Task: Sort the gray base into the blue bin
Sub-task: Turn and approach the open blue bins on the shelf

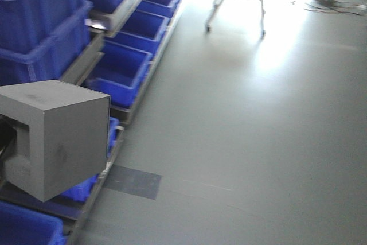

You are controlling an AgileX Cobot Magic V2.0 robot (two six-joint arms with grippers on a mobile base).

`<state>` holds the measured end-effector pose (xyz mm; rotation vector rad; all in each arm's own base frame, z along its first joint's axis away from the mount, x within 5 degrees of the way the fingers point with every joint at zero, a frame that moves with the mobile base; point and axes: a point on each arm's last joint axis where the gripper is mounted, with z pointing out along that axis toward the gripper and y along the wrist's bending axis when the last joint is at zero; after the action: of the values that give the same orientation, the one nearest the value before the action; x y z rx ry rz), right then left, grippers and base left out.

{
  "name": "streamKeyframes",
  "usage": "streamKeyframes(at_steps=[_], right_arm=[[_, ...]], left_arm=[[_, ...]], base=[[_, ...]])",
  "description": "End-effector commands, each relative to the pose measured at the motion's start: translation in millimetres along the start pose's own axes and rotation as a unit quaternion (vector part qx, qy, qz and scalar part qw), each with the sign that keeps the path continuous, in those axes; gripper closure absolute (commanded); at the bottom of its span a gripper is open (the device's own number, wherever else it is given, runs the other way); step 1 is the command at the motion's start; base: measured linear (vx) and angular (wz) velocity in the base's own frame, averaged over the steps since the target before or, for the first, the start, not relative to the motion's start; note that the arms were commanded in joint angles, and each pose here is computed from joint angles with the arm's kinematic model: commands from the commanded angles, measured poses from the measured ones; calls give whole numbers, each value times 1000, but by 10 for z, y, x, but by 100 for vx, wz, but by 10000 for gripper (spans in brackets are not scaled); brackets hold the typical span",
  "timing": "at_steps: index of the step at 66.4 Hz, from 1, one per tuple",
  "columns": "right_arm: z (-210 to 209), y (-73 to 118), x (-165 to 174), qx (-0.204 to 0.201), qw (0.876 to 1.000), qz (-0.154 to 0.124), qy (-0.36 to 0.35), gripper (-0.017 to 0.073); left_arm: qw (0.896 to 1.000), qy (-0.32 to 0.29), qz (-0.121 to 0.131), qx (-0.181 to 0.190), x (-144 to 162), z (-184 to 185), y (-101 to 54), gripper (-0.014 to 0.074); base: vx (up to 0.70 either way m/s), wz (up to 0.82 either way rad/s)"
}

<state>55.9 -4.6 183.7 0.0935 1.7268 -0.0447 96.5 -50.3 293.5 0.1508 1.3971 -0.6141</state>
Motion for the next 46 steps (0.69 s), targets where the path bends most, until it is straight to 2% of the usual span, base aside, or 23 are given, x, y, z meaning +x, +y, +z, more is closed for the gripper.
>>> streamKeyframes(at_steps=[1,29,46], right_arm=[[13,-2,-52,2,1000,-8,-26,564],[13,-2,-52,2,1000,-8,-26,564],[13,-2,-52,2,1000,-8,-26,564]], left_arm=[[998,-65,-11,14,-186,8,-44,592],[998,-65,-11,14,-186,8,-44,592],[998,-65,-11,14,-186,8,-44,592]], base=[[20,75],[18,84],[15,64]])
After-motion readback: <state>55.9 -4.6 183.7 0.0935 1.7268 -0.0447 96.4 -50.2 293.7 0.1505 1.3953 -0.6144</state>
